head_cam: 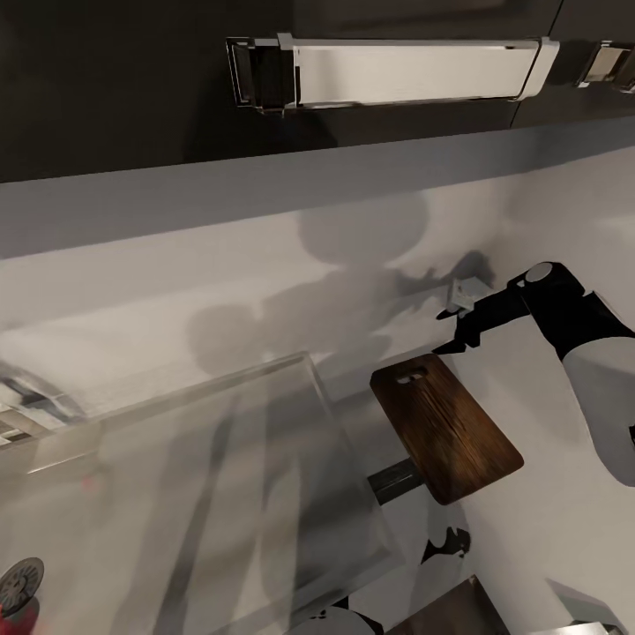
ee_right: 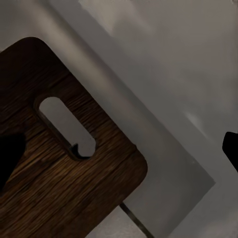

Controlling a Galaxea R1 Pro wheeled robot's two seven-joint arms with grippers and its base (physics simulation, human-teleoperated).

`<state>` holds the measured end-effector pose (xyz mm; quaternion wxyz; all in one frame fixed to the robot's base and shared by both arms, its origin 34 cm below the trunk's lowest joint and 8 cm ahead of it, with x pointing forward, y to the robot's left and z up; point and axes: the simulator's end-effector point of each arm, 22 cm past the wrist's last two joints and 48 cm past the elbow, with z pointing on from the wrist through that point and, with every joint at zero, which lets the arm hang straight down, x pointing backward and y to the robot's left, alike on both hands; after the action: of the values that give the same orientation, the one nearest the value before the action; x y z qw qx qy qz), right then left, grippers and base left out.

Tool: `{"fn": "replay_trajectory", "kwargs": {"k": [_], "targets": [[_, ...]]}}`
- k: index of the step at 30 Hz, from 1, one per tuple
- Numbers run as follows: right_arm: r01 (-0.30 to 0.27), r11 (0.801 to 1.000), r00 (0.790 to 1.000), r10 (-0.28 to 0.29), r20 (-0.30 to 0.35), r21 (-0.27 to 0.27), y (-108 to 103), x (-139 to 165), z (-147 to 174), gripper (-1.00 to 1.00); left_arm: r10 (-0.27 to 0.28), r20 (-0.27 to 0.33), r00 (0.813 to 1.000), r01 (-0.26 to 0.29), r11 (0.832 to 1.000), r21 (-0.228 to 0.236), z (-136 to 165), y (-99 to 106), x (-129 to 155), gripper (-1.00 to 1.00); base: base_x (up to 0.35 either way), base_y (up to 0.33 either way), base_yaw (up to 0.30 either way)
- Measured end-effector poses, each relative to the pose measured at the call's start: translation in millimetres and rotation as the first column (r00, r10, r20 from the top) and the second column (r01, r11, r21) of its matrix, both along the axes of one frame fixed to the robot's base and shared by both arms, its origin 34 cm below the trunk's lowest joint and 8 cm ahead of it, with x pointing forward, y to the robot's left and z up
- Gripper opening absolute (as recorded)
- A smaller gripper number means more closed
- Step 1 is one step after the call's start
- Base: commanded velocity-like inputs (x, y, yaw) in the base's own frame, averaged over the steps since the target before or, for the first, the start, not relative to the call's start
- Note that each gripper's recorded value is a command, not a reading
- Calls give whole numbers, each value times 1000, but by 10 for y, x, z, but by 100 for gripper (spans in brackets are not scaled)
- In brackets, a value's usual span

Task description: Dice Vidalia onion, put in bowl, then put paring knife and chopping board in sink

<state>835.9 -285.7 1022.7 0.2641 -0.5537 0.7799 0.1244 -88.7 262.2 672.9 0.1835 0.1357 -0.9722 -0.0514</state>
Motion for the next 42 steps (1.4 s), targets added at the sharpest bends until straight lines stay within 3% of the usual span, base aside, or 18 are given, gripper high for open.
{"fn": "replay_trajectory", "kwargs": {"k": [8, 15, 21, 30, 35, 42], "targets": [[-14, 1000, 1000, 13, 5, 20, 115, 10, 26, 100, 0, -8, 1000, 0, 1000, -6, 17, -42, -34, 100, 0, 0, 0], [-82, 994, 997, 81, 18, 67, 648, 24, 60, 100, 3, -9, 1000, -3, 1000, -15, 18, -116, -35, 100, 0, 0, 0], [-100, 992, 995, 98, 24, 78, 776, 30, 90, 100, 2, -7, 1000, -2, 1000, -19, 14, -127, -30, 100, 0, 0, 0], [-140, 988, 990, 138, 42, 65, 719, 6, 80, 100, 2, -6, 1000, -2, 1000, -22, 14, -134, -29, 100, 0, 0, 0], [-140, 989, 990, 140, 13, 46, 435, -80, 53, 100, 4, -6, 1000, -4, 1000, -27, 14, -175, -29, 100, 0, 0, 0], [-127, 991, 992, 127, 1, 35, 280, -104, 37, 100, 4, -8, 1000, -5, 1000, -29, 18, -194, -35, 100, 0, 0, 0]]}}
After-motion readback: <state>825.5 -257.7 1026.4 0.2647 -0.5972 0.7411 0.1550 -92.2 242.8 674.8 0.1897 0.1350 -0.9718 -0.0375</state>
